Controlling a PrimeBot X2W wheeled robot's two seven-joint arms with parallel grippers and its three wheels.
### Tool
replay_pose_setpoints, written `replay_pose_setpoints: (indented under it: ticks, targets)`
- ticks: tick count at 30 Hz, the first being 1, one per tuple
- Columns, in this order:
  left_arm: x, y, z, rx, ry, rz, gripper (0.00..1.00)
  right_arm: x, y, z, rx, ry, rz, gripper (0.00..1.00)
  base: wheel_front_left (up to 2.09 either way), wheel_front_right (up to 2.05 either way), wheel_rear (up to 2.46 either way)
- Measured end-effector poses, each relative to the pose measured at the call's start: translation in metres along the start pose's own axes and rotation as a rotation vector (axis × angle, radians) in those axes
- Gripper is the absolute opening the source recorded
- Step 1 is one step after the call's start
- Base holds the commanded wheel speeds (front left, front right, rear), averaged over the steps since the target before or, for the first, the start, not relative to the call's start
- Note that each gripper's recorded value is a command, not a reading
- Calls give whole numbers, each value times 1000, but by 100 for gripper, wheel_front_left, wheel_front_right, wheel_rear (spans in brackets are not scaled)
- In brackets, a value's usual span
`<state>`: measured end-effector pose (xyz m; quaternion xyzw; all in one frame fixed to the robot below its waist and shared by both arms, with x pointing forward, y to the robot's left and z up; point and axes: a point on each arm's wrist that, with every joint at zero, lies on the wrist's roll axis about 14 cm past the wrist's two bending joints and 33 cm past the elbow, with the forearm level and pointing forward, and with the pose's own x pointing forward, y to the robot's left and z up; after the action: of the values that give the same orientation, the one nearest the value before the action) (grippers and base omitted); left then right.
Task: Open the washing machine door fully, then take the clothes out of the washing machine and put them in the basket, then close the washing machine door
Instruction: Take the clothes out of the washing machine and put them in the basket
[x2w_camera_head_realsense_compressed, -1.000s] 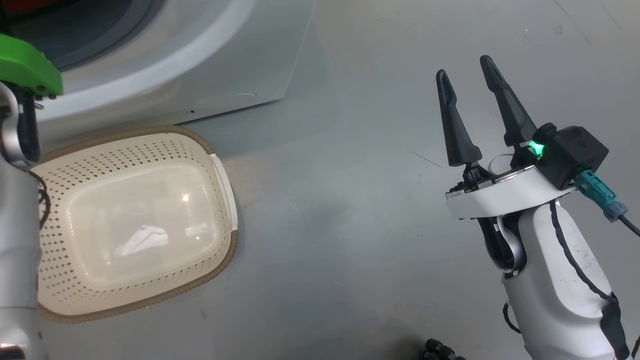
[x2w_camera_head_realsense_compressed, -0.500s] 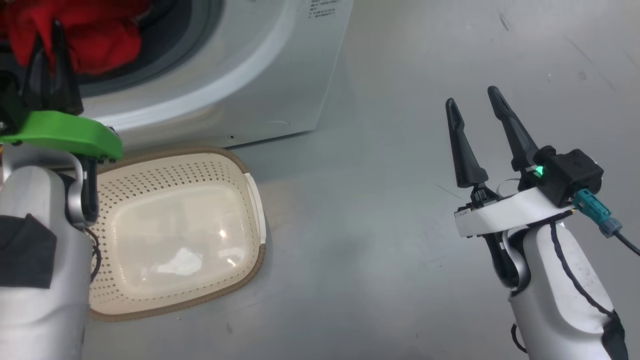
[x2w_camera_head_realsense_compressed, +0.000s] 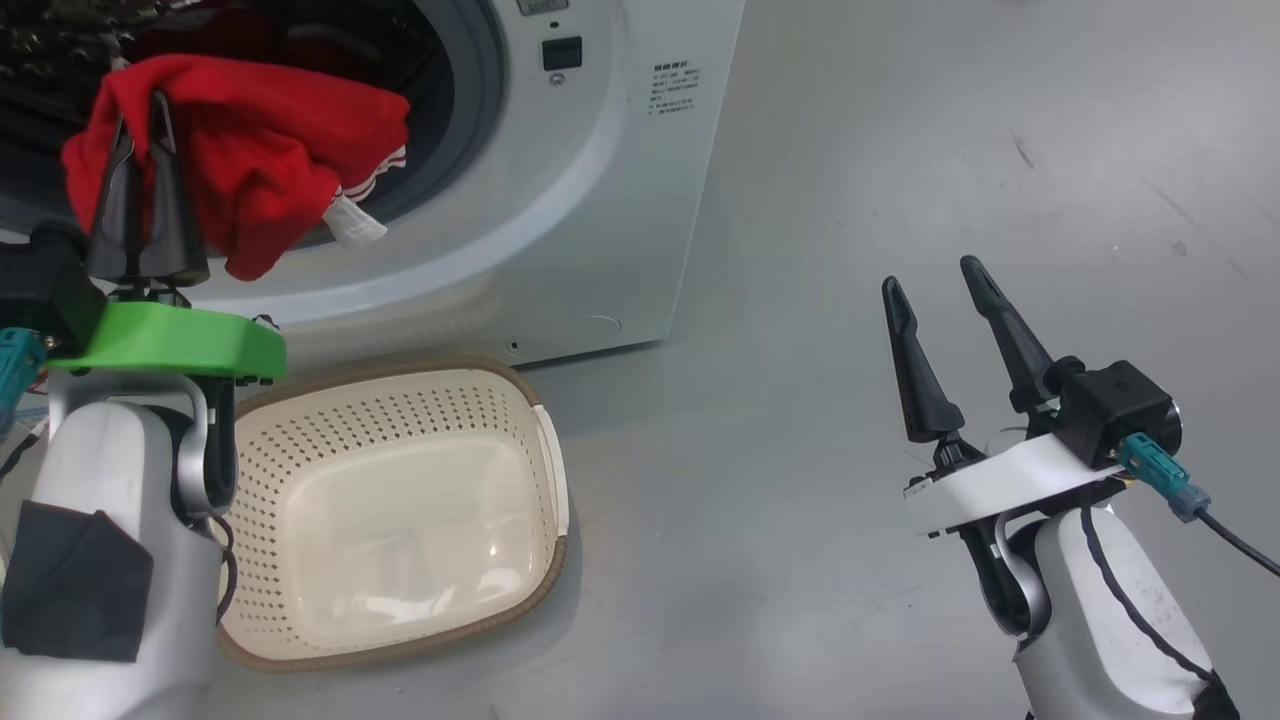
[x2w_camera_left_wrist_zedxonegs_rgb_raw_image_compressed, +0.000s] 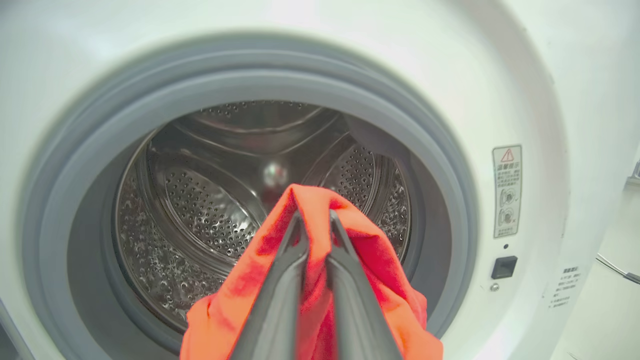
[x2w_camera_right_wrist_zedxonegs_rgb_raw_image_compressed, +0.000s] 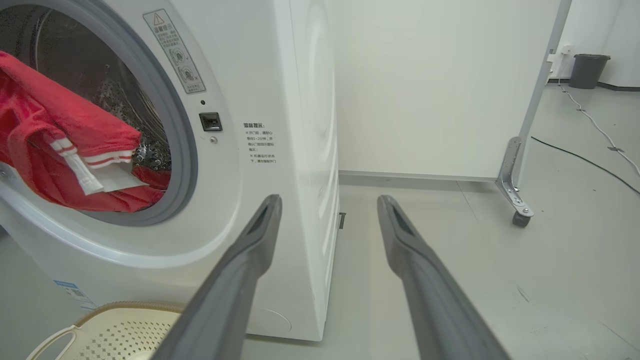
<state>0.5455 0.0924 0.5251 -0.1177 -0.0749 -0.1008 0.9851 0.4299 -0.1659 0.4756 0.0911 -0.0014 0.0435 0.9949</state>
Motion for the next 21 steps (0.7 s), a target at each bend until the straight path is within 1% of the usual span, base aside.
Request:
replay_pose_setpoints:
  ticks: [6,13,18,21]
  targets:
    - [-11,-10,48,21,-115,-21,0,-12,8,8,6,-14,14,100,0,0,0]
    - [-29,-23,93,32,-221,-48,0,-27,13,18,5,-37,20,100,0,0,0]
    - [-46,-28,109,38,-259,-49,0,-36,16,23,6,-52,25,100,0,0,0]
    - [-55,-28,108,36,-252,-44,0,-39,17,27,6,-61,26,100,0,0,0]
